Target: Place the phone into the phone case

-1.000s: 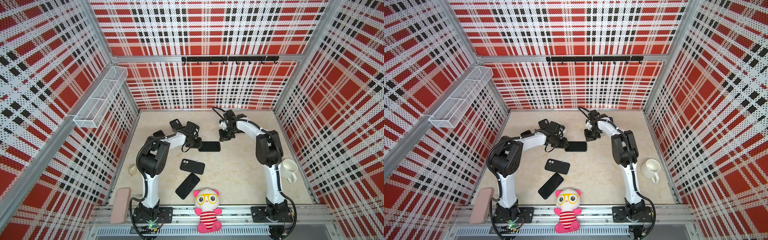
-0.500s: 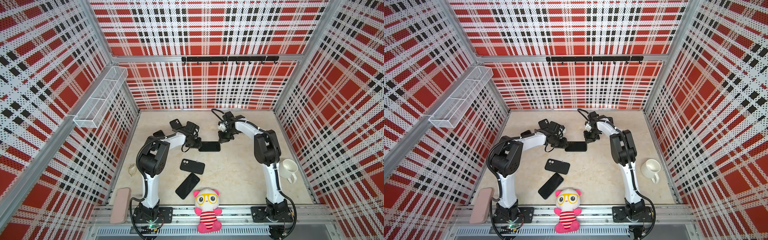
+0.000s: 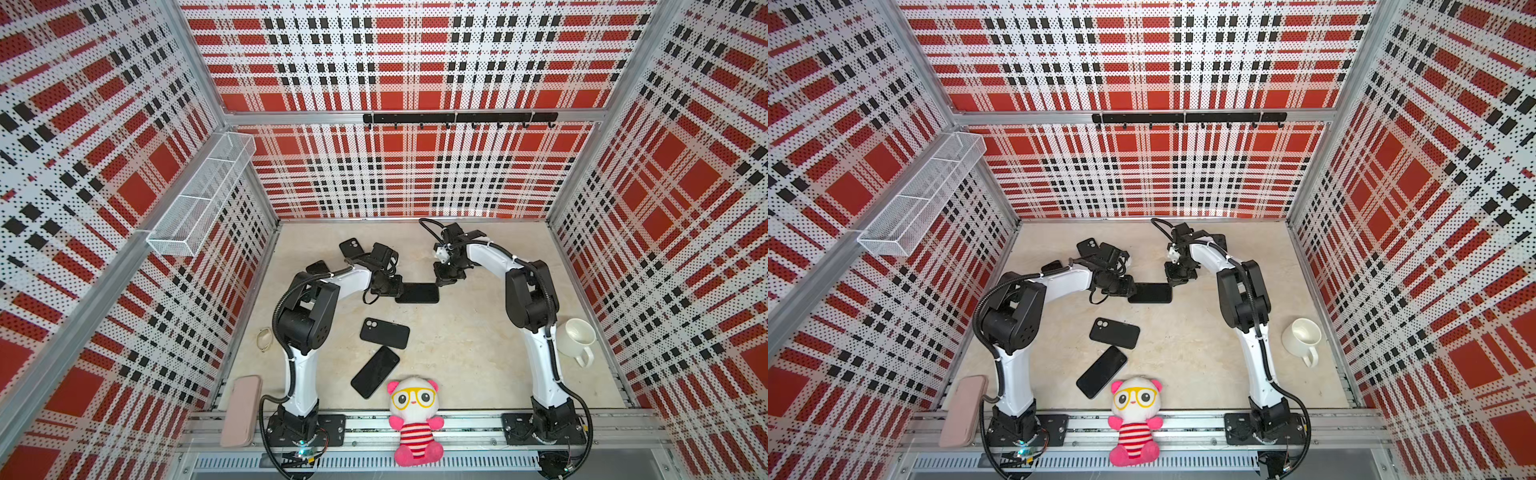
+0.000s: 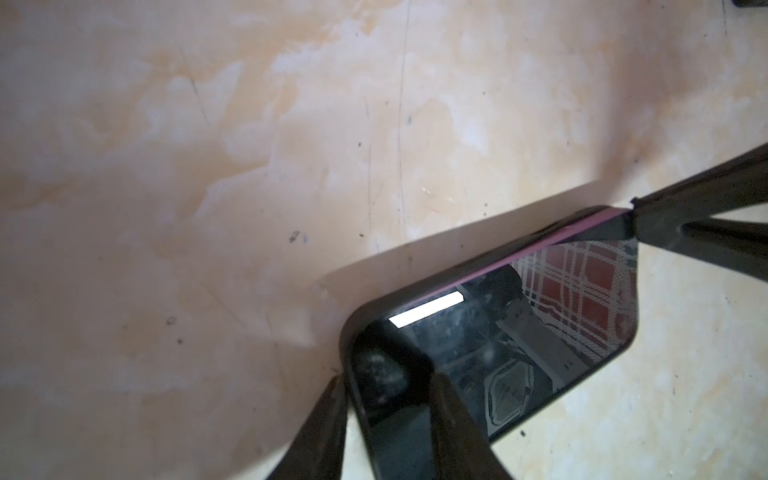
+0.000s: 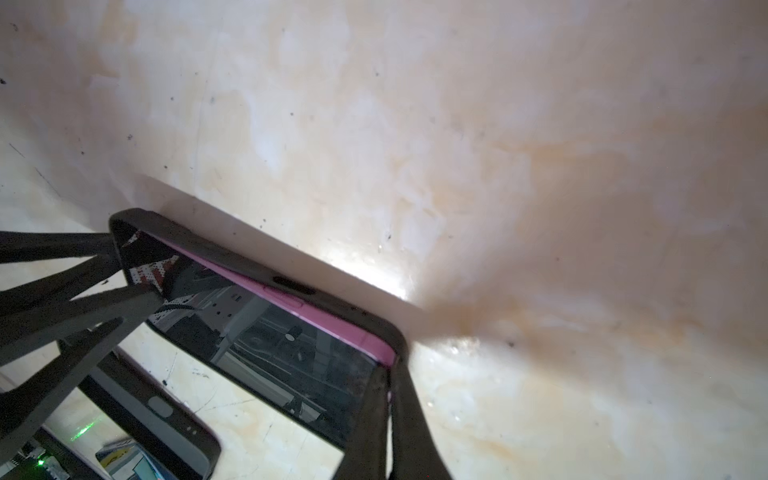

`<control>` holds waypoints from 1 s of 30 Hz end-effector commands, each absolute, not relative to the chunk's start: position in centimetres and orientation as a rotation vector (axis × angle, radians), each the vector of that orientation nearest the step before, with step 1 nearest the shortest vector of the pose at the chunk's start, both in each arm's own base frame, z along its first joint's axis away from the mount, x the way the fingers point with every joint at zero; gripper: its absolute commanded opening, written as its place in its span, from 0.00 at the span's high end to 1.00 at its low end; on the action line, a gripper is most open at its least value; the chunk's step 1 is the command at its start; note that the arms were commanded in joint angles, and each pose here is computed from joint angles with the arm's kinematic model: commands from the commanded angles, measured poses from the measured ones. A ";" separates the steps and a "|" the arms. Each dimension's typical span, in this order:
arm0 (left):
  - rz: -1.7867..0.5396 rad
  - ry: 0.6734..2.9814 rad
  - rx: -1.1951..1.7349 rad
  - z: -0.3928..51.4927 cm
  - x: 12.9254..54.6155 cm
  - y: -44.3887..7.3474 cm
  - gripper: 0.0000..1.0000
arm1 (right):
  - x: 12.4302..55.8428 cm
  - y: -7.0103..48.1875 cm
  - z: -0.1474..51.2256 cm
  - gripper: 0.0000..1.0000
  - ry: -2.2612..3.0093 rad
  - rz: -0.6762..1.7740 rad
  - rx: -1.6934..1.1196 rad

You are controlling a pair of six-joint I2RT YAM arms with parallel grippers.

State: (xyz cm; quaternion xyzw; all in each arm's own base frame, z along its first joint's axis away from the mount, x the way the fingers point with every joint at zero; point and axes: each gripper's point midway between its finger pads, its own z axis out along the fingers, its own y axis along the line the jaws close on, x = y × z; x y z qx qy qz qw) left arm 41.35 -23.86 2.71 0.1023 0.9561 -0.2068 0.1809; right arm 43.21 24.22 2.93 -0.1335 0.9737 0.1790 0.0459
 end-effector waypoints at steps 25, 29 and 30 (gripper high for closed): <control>-0.606 2.772 0.298 0.3 40.4 -23.6 0.68 | 30.2 24.0 -10.6 0.94 3.460 0.223 -0.467; -0.589 2.771 0.287 0.2 40.6 -23.1 0.68 | 36.3 24.5 -2.6 0.81 3.241 0.203 -0.479; -0.582 2.773 0.285 0.2 40.6 -23.0 0.68 | 37.6 24.3 -0.5 0.78 3.194 0.191 -0.476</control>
